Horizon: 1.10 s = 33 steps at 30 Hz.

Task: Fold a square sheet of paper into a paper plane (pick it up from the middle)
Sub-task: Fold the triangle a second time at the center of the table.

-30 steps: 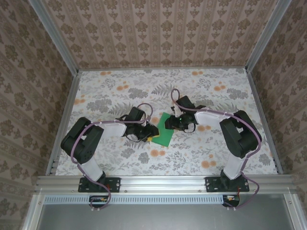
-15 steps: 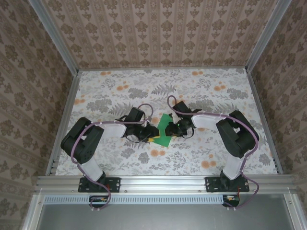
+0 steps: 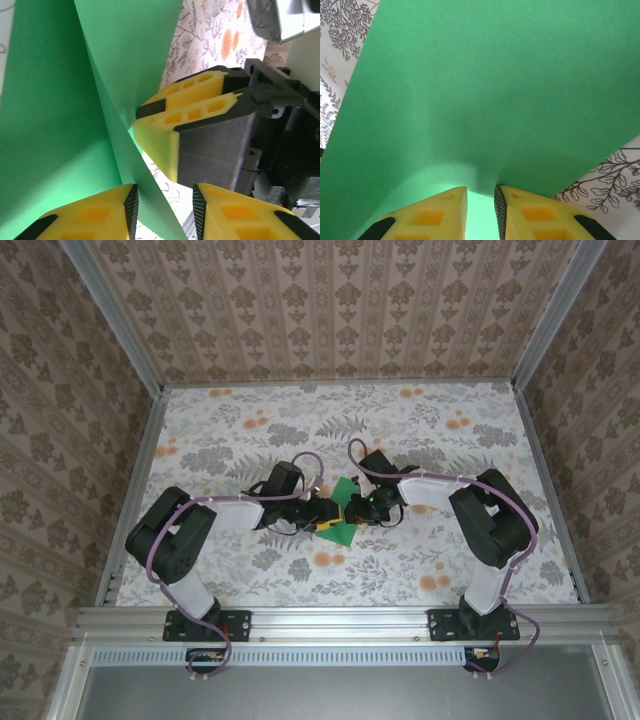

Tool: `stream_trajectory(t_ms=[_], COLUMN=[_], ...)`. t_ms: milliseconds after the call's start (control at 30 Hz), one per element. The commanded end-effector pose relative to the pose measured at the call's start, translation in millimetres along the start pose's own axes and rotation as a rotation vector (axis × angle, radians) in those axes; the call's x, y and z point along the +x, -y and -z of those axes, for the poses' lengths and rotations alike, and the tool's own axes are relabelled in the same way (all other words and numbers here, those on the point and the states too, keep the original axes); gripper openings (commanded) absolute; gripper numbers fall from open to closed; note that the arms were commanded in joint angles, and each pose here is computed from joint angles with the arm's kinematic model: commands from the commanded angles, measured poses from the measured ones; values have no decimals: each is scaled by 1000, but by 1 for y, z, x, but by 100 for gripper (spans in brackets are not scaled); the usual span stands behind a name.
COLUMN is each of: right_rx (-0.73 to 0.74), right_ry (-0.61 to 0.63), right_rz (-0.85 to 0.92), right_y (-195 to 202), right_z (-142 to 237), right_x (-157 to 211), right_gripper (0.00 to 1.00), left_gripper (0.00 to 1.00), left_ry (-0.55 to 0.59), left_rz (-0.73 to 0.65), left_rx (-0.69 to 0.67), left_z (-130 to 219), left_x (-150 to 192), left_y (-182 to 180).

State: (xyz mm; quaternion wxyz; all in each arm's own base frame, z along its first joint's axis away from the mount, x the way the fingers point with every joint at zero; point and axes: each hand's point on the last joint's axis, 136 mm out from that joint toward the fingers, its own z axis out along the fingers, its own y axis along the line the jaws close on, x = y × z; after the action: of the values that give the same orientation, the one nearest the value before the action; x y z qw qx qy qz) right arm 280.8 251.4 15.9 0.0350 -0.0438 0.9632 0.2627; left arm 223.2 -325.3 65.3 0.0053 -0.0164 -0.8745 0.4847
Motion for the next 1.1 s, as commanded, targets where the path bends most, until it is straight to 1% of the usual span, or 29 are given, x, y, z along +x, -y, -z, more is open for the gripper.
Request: stream_trajectory(t_ms=[0, 300, 667, 733, 900, 1000, 1067], right_rx=[54, 4, -1, -1, -39, -62, -57], right_ry=[-45, -8, 5, 11, 72, 101, 93], right_rz=[-26, -33, -55, -63, -75, -83, -82], right_y=[14, 5, 10, 12, 8, 8, 10], right_z=[-4, 7, 10, 11, 25, 32, 30], right_x=[10, 2, 1, 1, -5, -7, -6], right_gripper=[25, 27, 28, 28, 27, 27, 28], left_gripper=[38, 50, 57, 56, 46, 46, 46], left_ry=[-1, 7, 4, 7, 9, 9, 8], left_rz=[-17, -8, 5, 9, 17, 21, 20], left_rx=[41, 66, 74, 71, 63, 59, 61], left_z=[-2, -8, -14, -15, -16, -17, -18], left_x=[-2, -9, -12, -13, -14, -14, -14], left_y=[12, 14, 12, 11, 7, 5, 6])
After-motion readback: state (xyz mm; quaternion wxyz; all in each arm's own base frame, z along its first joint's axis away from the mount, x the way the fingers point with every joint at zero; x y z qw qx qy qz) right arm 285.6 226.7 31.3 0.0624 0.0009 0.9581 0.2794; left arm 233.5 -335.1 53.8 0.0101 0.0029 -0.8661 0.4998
